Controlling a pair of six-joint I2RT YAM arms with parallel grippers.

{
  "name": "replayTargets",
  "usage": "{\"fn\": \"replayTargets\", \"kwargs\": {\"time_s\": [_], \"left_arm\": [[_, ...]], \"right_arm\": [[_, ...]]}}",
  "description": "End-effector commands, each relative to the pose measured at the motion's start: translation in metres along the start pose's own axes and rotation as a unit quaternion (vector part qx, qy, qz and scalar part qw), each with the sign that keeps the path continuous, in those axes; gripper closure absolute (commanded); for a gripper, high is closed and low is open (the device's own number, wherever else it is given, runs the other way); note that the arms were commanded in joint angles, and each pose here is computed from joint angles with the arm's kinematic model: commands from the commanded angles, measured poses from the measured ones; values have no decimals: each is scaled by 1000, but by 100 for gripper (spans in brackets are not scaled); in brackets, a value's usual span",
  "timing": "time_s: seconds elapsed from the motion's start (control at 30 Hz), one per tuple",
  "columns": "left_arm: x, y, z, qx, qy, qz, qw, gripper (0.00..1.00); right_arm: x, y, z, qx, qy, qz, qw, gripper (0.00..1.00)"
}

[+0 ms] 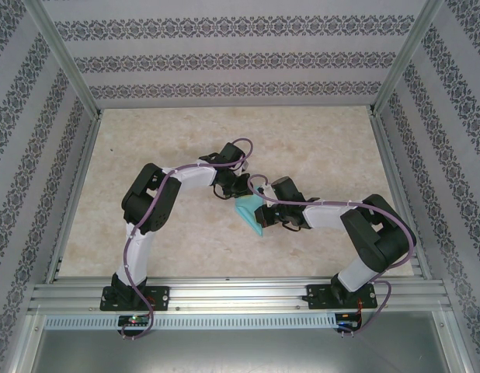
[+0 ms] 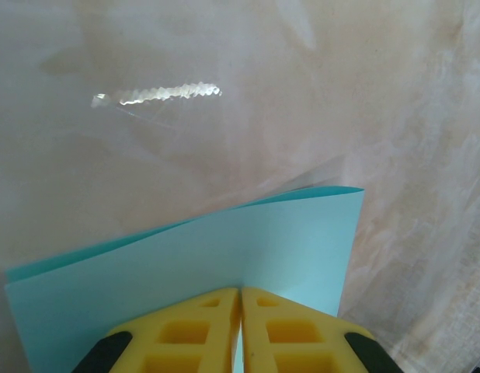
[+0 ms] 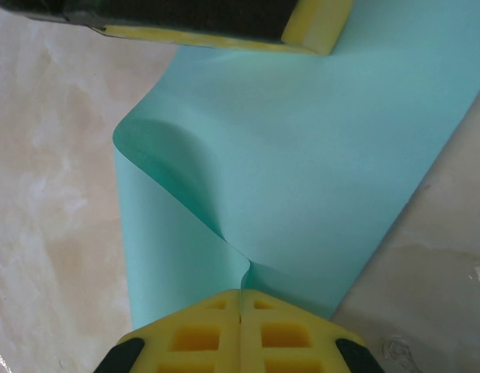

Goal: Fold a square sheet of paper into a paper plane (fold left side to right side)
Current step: Third fold the triangle at the center of the table.

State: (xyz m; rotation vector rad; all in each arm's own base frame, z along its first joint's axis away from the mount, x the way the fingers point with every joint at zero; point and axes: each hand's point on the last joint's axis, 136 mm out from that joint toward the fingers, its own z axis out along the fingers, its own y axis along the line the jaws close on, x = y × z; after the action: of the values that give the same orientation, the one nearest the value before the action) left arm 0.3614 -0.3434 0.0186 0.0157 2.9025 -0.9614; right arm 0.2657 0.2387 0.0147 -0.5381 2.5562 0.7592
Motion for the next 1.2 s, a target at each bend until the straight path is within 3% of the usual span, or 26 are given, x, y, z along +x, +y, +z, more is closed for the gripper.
{"fn": "replayTargets", "kwargs": {"time_s": [0.0,0.4,0.73,1.17], "left_arm": [[26,25,21,-45,39,0,998,87],[5,-12,-23,-33,14,47,998,78],[-15,-18,-60,-34,-10,48,998,72],[33,-27,-79,71,-18,-2,997,79]], "right_arm": [[11,-14,4,29,26,16,999,100],[26,-19,11,33,65,27,997,100],[27,-16,13,22,65,22,997,100],[26,-15,14,20,64,17,998,100]]}}
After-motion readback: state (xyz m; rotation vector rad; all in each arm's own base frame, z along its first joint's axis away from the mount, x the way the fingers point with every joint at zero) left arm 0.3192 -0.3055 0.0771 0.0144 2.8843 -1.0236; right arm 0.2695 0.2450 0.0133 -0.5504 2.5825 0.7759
